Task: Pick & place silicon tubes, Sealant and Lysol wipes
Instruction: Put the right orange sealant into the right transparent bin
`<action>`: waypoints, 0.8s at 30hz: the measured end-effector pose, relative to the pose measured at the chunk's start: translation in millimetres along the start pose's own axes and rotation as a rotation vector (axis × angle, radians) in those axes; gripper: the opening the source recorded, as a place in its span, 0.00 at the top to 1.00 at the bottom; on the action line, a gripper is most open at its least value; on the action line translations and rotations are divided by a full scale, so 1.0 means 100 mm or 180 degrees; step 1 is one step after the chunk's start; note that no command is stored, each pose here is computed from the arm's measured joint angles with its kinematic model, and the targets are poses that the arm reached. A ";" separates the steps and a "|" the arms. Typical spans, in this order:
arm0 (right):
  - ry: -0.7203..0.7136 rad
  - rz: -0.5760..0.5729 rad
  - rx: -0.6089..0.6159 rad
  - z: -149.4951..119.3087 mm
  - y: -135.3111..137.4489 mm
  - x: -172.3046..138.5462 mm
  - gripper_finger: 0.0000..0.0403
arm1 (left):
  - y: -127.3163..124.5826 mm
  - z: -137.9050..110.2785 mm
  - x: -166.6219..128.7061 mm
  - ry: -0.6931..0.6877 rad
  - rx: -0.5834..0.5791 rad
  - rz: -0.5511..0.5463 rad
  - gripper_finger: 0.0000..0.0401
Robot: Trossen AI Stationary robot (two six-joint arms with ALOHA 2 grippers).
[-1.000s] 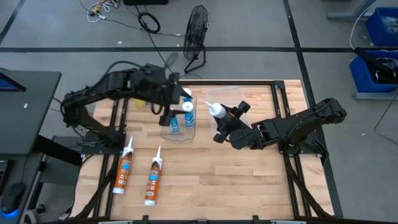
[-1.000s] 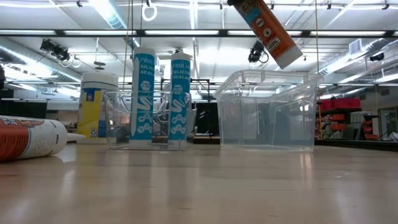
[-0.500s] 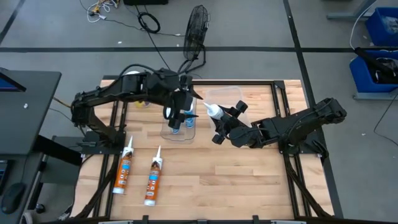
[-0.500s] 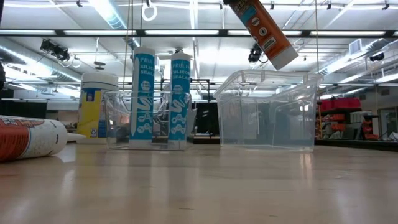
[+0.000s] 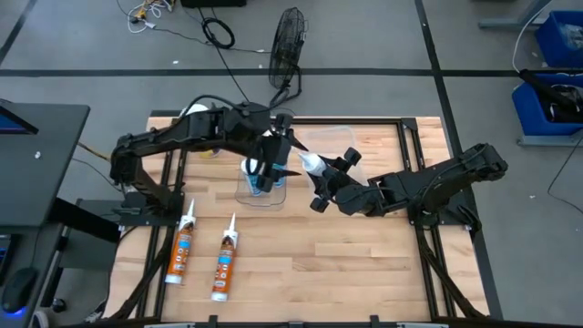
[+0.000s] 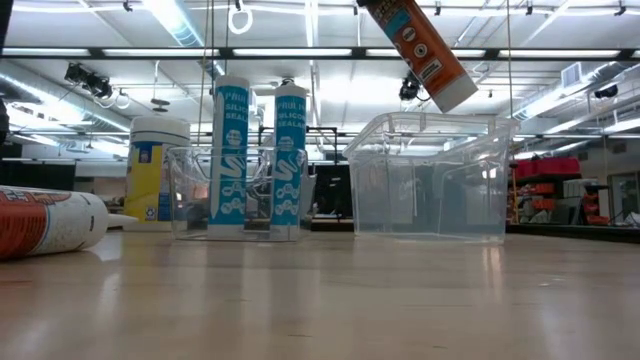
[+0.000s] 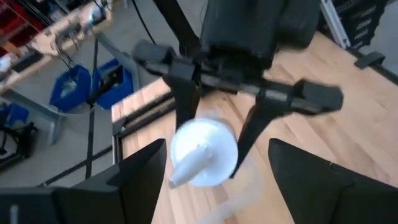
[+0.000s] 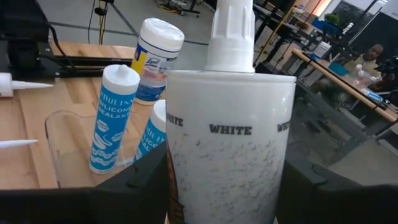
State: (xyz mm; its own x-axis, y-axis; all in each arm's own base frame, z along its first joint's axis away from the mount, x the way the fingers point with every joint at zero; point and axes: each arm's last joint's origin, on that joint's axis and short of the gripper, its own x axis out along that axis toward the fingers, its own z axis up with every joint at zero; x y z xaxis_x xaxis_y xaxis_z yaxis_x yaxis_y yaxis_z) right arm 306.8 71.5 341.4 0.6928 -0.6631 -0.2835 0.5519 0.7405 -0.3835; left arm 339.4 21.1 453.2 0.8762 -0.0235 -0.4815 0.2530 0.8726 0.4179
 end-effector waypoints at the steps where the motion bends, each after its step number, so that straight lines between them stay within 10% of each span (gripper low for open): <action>1: 0.0003 -0.0001 0.0006 0.00 0.00 0.00 0.47 | 0.00 -0.01 0.01 0.0022 0.0000 -0.0011 0.29; 24: -0.0007 0.0068 0.0068 0.01 0.01 0.02 0.48 | 0.05 -0.03 0.02 -0.0004 -0.0053 -0.0016 0.73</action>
State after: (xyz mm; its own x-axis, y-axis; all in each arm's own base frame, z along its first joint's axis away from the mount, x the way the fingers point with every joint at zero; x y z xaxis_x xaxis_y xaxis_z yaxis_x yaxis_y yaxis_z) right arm 308.5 71.0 341.1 0.7055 -0.6469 -0.2895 0.5468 0.7567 -0.3584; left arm 340.9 26.6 451.7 0.8754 -0.0286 -0.4825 0.2507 0.8804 0.4025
